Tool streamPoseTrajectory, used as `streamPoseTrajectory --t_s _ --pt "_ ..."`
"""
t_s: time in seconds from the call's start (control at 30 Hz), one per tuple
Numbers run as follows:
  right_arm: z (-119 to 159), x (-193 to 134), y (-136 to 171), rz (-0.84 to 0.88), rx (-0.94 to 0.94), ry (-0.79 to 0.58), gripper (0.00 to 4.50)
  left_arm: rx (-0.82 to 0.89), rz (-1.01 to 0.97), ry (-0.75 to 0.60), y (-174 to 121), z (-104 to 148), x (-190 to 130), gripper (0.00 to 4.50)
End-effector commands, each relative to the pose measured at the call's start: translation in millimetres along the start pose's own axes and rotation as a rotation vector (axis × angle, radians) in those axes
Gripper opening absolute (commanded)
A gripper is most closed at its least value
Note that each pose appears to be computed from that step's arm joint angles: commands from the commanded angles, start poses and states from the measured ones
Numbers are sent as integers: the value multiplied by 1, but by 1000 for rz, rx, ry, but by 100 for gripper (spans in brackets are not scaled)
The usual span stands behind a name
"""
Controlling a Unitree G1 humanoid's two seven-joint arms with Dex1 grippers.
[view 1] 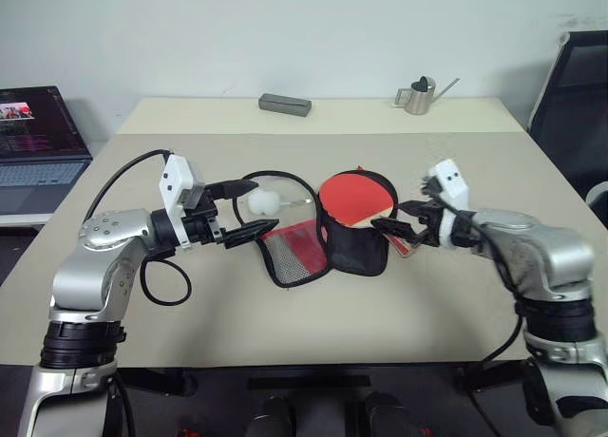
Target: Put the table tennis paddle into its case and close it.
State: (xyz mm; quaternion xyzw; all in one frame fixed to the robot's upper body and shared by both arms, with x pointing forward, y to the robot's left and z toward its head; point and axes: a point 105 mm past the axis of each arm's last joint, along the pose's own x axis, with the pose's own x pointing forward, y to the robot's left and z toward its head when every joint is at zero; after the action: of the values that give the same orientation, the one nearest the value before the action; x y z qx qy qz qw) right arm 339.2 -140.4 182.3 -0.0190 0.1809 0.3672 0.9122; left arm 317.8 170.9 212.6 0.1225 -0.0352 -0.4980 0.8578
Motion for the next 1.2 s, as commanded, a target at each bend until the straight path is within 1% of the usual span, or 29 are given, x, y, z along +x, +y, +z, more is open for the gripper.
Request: streamPoseTrajectory --t_s 0.03,0.07,0.2,0.33,0.37,0.43,0.6,0.7,0.73,0.9,1.2 --pt "0 -15 -18 -51 -23 4 448 33 -44 -44 -5 17 2 450" --pt "-8 -18 -29 -91 -79 44 448 29 -68 -44 -9 18 4 450" --pt "-34 -25 -55 -153 -273 170 448 19 -126 -39 -16 18 9 450" --pt "-40 -19 -70 -181 -360 174 448 7 -169 -34 -22 18 12 450" --pt "-41 -17 -72 -180 -368 173 431 5 -181 -33 -24 19 13 450" --pt "-43 -14 -71 -155 -380 173 388 1 -203 -28 -27 19 13 450" --pt "-44 -7 -70 -135 -427 173 220 2 -222 -15 -30 18 13 450" --pt "-48 -3 -68 -127 -437 177 109 2 -225 -15 -30 18 13 450" --pt "-50 0 -64 -108 -437 181 78 2 -225 -15 -30 18 13 450" --pt "-59 12 -36 5 -430 177 78 3 -229 -9 -31 17 14 450" --pt "-46 15 -10 78 -369 117 78 7 -207 2 -27 16 10 450"
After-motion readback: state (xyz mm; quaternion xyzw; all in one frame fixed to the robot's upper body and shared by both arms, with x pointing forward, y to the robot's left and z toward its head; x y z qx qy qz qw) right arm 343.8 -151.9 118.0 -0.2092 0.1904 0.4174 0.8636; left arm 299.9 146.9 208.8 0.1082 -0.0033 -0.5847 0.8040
